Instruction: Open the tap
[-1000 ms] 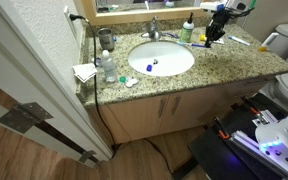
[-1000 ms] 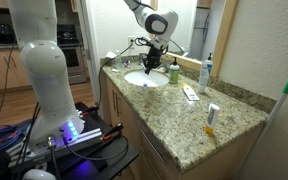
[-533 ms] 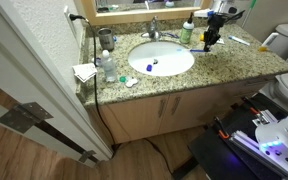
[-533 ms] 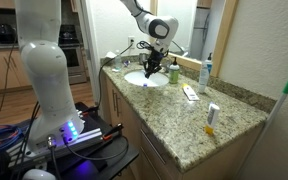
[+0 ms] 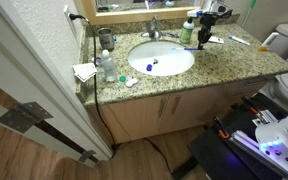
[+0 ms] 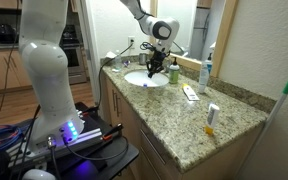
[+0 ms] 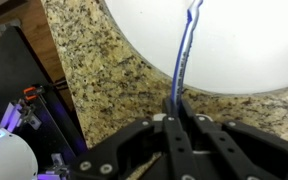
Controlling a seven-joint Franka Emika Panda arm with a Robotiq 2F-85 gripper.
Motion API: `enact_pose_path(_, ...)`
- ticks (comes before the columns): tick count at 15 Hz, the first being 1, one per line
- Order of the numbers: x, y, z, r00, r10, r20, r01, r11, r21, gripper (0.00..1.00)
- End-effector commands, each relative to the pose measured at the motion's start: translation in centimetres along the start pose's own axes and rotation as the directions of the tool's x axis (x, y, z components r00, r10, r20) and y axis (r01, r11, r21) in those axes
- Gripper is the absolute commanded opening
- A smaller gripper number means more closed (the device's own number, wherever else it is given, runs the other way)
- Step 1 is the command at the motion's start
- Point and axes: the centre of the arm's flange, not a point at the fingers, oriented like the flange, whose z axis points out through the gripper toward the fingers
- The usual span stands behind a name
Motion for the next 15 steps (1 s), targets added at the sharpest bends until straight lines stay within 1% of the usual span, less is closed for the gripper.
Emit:
enact_pose_path(1, -0.7, -1.2, 0.9, 1.000, 0.011, -0.015, -0.012, 0.999, -0.031, 0.02)
enact_pose_path(3, -1.9, -2.7, 1.2, 0.999, 0.030, -0.017, -0.030, 0.999, -0.033, 0.02)
enact_pose_path(5, -2.8, -4.5, 1.5, 0.997, 0.071, -0.029, -0.072, 0.997, -0.031, 0.02)
enact_pose_path(7, -3.6, -6.1, 1.4, 0.994, 0.110, -0.015, -0.110, 0.994, -0.016, 0.02)
enact_pose_path(8, -4.0, -6.4, 1.1, 0.993, 0.118, 0.015, -0.118, 0.993, 0.006, 0.02)
enact_pose_path(9, -4.2, -6.7, 0.9, 0.993, 0.116, 0.037, -0.117, 0.993, 0.023, 0.02)
enact_pose_path(10, -3.0, -5.0, 1.7, 0.995, 0.103, 0.002, -0.103, 0.995, 0.011, 0.09)
enact_pose_path(13, -3.7, -5.8, 1.2, 0.994, 0.107, 0.021, -0.108, 0.994, 0.024, 0.09)
enact_pose_path(14, -3.7, -5.8, 1.6, 0.994, 0.107, 0.007, -0.107, 0.994, 0.003, 0.02)
enact_pose_path(15, -4.2, -6.4, 2.3, 0.994, 0.108, -0.011, -0.108, 0.994, -0.013, 0.02)
